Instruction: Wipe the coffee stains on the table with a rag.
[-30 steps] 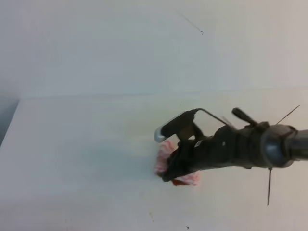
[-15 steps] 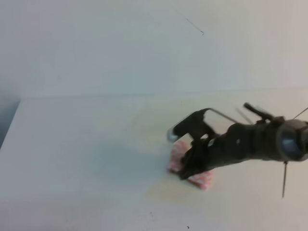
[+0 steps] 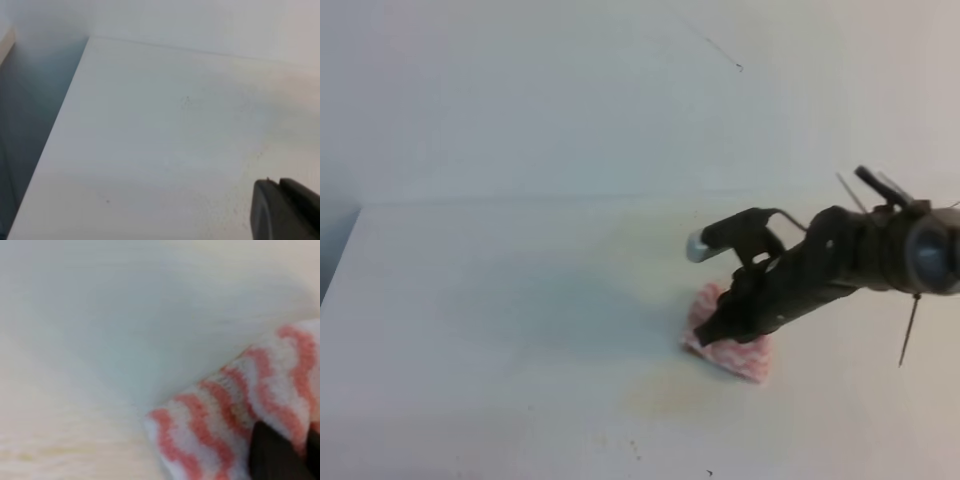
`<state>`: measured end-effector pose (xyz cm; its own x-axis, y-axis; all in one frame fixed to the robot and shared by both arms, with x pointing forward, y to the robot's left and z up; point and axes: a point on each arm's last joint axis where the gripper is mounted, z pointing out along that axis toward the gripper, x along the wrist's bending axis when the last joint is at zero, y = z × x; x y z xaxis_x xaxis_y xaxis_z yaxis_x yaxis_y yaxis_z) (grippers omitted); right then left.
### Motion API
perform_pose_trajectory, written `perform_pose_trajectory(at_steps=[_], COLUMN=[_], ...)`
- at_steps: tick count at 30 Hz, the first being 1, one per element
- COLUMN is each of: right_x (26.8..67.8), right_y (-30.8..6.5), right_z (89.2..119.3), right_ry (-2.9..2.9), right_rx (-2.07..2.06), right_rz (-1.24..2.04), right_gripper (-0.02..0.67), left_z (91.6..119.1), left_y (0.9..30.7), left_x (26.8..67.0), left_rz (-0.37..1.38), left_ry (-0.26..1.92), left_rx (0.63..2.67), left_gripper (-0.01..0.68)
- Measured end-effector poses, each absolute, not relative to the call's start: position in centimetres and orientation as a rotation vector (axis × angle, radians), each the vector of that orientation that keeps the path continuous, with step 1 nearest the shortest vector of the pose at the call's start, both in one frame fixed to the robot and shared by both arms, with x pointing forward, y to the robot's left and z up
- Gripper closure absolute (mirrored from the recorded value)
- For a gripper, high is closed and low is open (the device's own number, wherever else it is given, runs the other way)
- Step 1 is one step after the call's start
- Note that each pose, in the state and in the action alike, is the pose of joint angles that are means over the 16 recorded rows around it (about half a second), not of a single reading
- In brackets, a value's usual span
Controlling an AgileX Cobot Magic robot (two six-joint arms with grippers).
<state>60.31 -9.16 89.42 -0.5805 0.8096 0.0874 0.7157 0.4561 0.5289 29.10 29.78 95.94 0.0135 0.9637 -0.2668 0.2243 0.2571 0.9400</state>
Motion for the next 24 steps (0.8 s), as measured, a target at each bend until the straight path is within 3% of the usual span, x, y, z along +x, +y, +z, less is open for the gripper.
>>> perform_pose_trajectory(at_steps=[8,13,18,24], right_x=[54.6,51.1,50.4,53.1], right_y=[-1.2,1.7,1.7,-1.6], right_z=[89.7,89.7,89.9,90.9], right_ry=[2.758,2.865,2.888,2.794], right_rx=[1.047,0.884,0.828,0.918], right_rz=[0.808,0.773,0.676,0.553], right_gripper=[0.618,0.618,0.618,0.618], left_z=[95.9,95.6,95.6,95.6], left_y=[29.8,29.8,29.8,29.8], left_x=[29.1,29.1,29.1,29.1], left_rz=[0.864,0.861,0.861,0.861], left_ry=[1.450,1.455,1.455,1.455], left_rx=[1.183,1.188,1.188,1.188], left_gripper=[0.674,0.674,0.674,0.674])
